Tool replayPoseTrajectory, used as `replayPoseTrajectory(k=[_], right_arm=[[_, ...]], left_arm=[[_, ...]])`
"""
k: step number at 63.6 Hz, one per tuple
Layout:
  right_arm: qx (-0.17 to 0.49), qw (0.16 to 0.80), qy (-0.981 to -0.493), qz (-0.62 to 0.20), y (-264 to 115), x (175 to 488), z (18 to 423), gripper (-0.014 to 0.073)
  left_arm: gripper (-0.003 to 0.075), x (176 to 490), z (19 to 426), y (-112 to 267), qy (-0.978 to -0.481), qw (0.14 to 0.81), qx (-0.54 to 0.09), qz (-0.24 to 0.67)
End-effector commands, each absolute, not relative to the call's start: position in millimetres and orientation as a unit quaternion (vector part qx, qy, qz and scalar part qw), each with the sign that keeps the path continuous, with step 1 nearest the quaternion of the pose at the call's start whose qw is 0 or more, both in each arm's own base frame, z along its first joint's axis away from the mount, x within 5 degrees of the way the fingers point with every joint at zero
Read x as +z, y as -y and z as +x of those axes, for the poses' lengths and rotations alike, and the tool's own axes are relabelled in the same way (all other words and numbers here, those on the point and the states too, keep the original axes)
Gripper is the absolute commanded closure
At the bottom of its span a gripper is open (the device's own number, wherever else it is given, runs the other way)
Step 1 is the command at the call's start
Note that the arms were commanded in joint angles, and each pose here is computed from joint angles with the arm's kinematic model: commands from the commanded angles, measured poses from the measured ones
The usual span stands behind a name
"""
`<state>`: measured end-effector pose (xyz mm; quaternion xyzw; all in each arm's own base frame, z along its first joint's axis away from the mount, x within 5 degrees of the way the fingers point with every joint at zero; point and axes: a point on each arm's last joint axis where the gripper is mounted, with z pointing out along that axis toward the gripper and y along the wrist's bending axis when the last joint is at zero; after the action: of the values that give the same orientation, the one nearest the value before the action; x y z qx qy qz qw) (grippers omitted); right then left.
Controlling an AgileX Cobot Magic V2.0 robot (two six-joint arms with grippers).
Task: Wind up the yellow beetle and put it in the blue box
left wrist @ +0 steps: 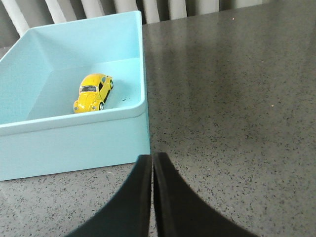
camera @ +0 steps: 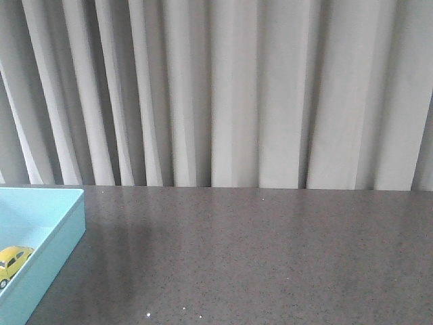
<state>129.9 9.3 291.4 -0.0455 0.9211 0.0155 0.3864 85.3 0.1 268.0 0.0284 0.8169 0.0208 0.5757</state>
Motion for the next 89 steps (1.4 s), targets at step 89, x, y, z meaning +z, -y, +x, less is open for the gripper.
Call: replayPoseTrajectory(k=[89], right_arm=[[-0.007,0.607,-0.794,-0.035,-3,267,88,0.0602]], left_arm=[[0.0725,206,55,1,-0.687,0.726,-0.024,-0.01]])
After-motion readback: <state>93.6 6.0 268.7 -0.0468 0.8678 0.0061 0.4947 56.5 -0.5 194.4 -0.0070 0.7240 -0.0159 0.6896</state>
